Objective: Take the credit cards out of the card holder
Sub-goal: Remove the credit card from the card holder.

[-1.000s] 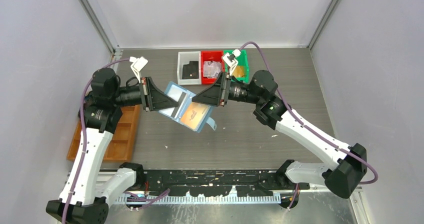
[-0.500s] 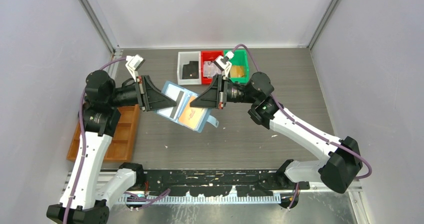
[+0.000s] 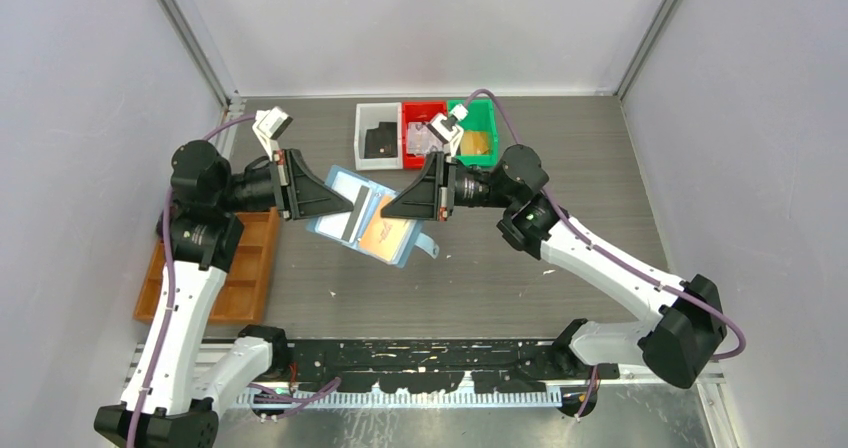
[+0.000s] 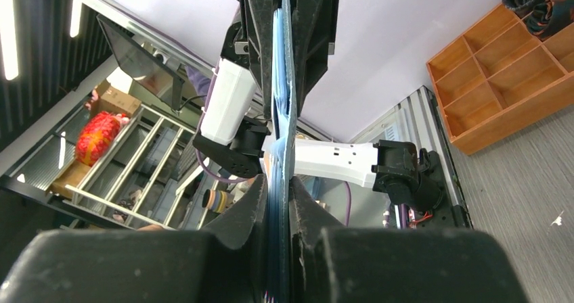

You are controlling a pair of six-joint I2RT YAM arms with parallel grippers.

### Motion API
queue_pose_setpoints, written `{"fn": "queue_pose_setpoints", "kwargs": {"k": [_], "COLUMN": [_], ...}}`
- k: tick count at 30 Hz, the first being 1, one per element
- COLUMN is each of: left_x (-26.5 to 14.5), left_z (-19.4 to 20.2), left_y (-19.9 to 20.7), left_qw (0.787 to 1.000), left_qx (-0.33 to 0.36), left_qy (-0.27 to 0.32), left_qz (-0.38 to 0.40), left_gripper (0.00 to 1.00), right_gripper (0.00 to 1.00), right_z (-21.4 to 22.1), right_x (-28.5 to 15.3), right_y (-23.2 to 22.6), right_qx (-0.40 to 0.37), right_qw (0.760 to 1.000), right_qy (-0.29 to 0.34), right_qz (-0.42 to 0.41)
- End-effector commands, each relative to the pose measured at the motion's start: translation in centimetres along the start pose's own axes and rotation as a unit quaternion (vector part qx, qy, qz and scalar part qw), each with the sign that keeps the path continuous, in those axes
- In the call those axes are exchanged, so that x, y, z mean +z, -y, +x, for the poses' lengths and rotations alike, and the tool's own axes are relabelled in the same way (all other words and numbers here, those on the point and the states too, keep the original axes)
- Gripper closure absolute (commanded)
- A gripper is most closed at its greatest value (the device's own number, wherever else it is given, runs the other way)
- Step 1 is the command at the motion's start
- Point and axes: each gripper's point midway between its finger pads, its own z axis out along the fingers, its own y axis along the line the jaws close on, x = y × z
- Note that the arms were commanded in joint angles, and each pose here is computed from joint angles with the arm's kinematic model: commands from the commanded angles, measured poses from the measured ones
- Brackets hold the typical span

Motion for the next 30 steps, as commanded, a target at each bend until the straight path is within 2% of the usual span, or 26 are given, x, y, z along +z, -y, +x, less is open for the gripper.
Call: {"fn": "queue_pose_setpoints", "kwargs": {"k": [1, 4, 8, 9, 14, 17, 20, 25, 30], "left_x": [-0.3, -0.4, -0.7, -0.7, -1.1, -1.6, -2.1, -1.8, -1.7], "left_z": [0.0, 0.2, 0.4, 0.3, -1.3, -2.7, -3.7, -3.7, -3.2], "left_y": [1.4, 1.6, 1.5, 1.1, -3.4, -5.6, -7.0, -7.2, -6.3], "left_qw": [0.999, 0.999, 0.997, 0.996, 0.986, 0.977, 0.967, 0.97, 0.973], "left_qx": [0.03, 0.041, 0.07, 0.083, 0.09, 0.088, 0.094, 0.079, 0.086], "left_qy": [-0.006, -0.001, 0.017, 0.024, 0.063, 0.091, 0.119, 0.125, 0.119], "left_qz": [0.02, 0.017, -0.003, -0.015, -0.124, -0.174, -0.204, -0.192, -0.177], "left_gripper": [0.92, 1.0, 1.0, 1.0, 1.0, 1.0, 1.0, 1.0, 1.0], "right_gripper": [0.98, 0.84, 0.47, 0.34, 0.19, 0.19, 0.23, 0.31, 0.33], "right_z": [-0.1, -0.1, -0.7, -1.1, -4.5, -7.0, -7.9, -6.6, -6.0], "right_x": [-0.7, -0.7, -0.7, -0.7, -1.8, -3.9, -4.5, -2.1, -0.7], "right_y": [-2.3, -2.1, -1.2, -1.1, 0.1, 0.4, -1.2, -2.5, -1.4], "right_qx": [-0.05, -0.052, -0.061, -0.066, -0.097, -0.1, -0.103, -0.039, -0.006], "right_qw": [0.999, 0.999, 0.998, 0.997, 0.981, 0.962, 0.959, 0.984, 0.99], "right_qy": [0.004, 0.004, 0.018, 0.025, 0.087, 0.14, 0.175, 0.136, 0.117], "right_qz": [-0.015, -0.007, 0.025, 0.036, 0.143, 0.21, 0.198, 0.108, 0.081]}}
